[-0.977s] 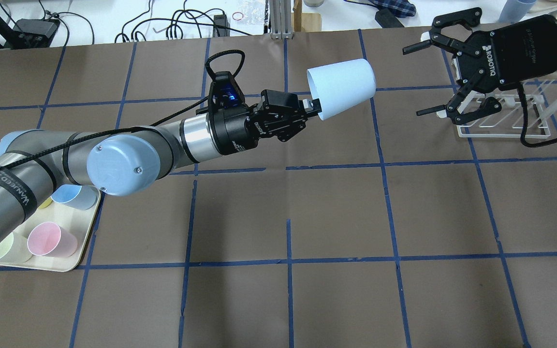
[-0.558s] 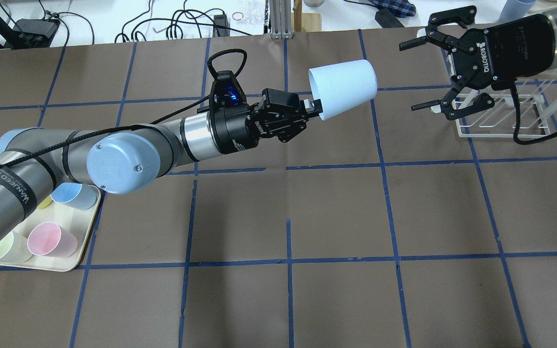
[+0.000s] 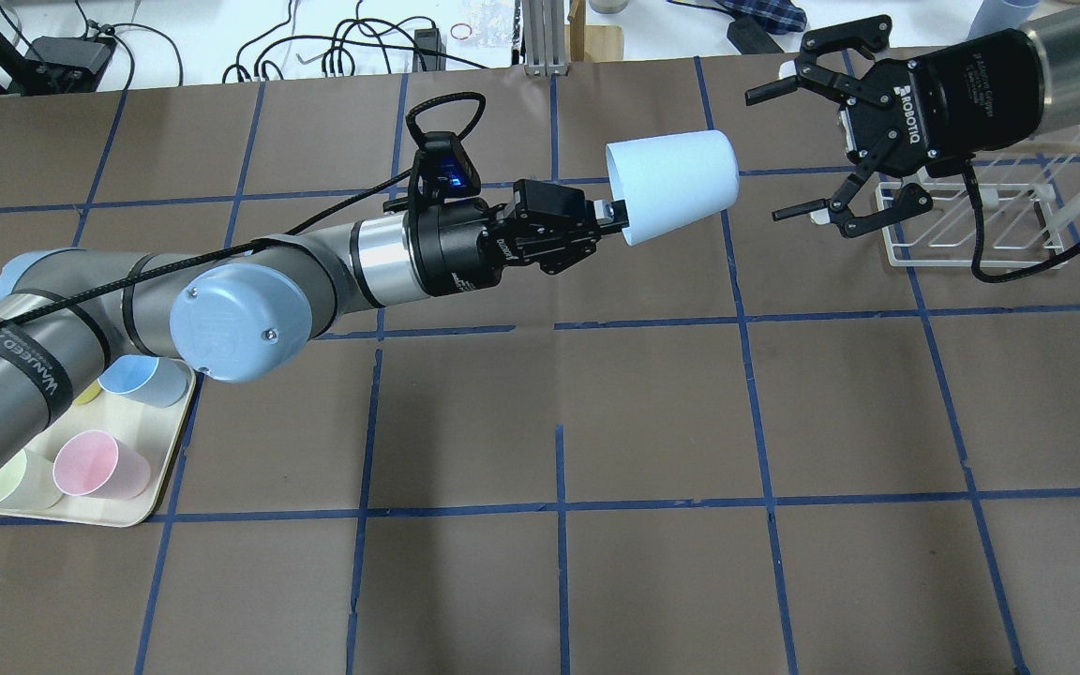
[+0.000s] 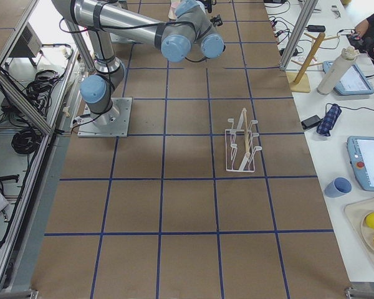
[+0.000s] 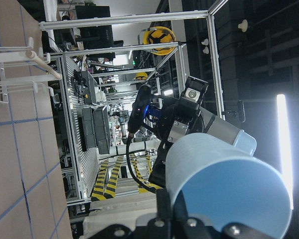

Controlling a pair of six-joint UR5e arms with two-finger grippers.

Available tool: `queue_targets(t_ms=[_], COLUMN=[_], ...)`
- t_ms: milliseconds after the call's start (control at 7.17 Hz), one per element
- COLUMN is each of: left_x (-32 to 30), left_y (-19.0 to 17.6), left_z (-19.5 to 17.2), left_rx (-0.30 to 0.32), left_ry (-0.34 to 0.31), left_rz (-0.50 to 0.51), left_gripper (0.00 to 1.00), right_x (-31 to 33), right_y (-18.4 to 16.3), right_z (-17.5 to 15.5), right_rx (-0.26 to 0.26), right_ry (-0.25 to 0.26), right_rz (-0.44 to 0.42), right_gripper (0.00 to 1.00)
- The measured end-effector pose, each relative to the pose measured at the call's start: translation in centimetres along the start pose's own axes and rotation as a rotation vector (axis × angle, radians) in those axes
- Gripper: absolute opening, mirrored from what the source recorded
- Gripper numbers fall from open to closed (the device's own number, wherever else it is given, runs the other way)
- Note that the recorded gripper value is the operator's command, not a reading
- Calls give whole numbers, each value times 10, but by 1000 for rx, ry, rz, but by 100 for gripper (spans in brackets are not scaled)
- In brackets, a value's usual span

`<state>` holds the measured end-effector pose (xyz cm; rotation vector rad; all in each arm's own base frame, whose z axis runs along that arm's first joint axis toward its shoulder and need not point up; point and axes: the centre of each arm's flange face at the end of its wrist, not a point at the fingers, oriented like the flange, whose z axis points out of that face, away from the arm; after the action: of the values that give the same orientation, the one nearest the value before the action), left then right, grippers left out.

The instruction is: Transfer IKEA cup to right arm and place on rack

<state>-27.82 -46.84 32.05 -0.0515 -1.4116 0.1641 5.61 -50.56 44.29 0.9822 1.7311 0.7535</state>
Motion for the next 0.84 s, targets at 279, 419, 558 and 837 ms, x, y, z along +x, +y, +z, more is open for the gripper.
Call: queue_targets(t_ms=[279, 419, 558, 837], left_x=[0, -1, -2, -3], left_y=[0, 0, 1, 4], left_z=[0, 1, 2, 4], left_rx=[-2, -2, -4, -7], left_ry=[2, 2, 2, 4], left_rz=[5, 1, -3, -10], left_gripper=[0, 0, 0, 0], right_x=[-3, -3, -2, -3], right_y=[7, 9, 11, 13], right_z=[17, 21, 23, 28], right_rx=[-17, -19, -20, -25], right_ry=[22, 30, 39, 47], right_rz=[-12, -15, -17, -20], right_gripper=[100, 100, 99, 87])
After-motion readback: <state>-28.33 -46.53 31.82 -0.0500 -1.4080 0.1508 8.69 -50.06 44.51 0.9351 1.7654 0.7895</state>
